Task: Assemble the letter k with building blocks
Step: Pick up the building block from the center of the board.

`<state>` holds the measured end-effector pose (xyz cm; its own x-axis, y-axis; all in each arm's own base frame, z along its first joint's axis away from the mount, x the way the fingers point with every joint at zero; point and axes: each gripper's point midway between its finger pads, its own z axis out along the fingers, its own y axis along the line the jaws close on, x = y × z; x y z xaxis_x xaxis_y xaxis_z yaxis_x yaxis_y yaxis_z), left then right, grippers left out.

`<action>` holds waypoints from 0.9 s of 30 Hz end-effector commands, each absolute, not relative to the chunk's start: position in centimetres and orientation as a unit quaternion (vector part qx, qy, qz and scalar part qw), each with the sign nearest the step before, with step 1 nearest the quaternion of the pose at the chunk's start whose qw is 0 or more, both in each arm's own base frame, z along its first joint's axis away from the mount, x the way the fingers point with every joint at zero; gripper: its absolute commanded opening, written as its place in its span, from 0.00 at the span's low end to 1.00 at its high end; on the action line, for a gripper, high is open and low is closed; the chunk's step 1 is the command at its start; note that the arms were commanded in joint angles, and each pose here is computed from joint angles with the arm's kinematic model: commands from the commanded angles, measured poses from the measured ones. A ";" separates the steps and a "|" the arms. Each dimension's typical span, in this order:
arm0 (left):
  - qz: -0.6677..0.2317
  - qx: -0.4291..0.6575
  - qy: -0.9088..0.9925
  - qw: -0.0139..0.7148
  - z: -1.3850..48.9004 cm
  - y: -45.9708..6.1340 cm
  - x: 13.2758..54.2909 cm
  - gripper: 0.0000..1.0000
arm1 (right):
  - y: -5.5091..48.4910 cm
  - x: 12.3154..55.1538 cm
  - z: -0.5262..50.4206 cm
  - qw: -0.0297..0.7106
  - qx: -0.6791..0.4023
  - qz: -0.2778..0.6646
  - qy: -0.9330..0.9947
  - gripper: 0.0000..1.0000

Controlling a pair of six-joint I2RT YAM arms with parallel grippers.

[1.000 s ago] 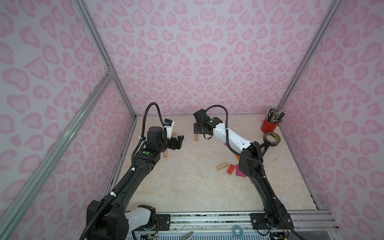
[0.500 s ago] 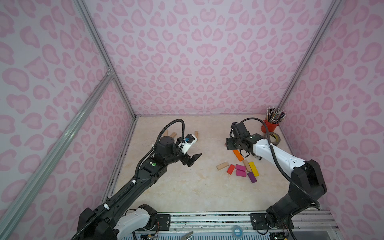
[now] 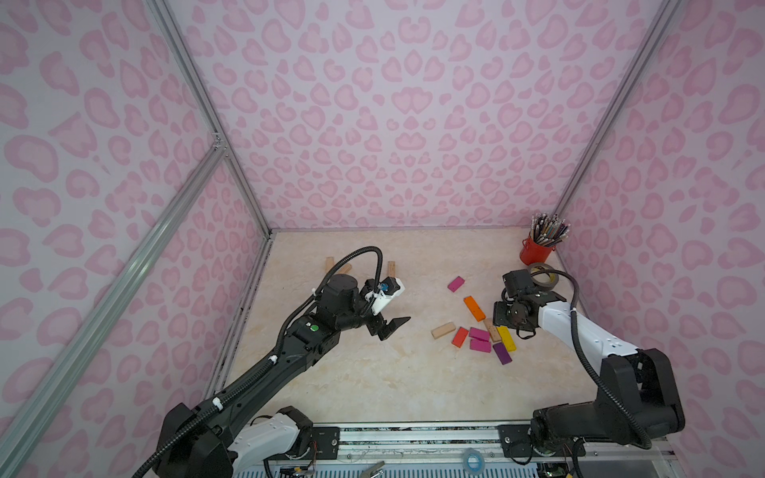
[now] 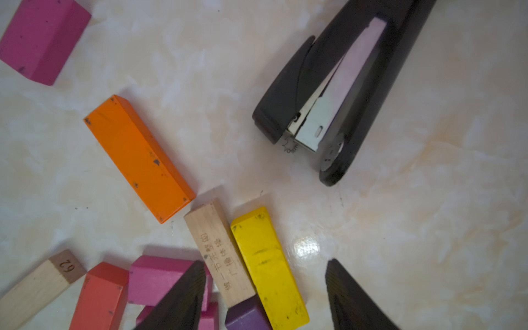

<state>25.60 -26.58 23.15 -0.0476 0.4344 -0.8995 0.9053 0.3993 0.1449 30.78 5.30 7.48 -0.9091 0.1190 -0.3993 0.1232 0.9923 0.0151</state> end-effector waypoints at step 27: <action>-0.215 0.509 0.671 0.494 22.9 -25.9 25.2 0.95 | 9.2 31.1 1.9 0.098 -0.038 -0.006 0.994 0.45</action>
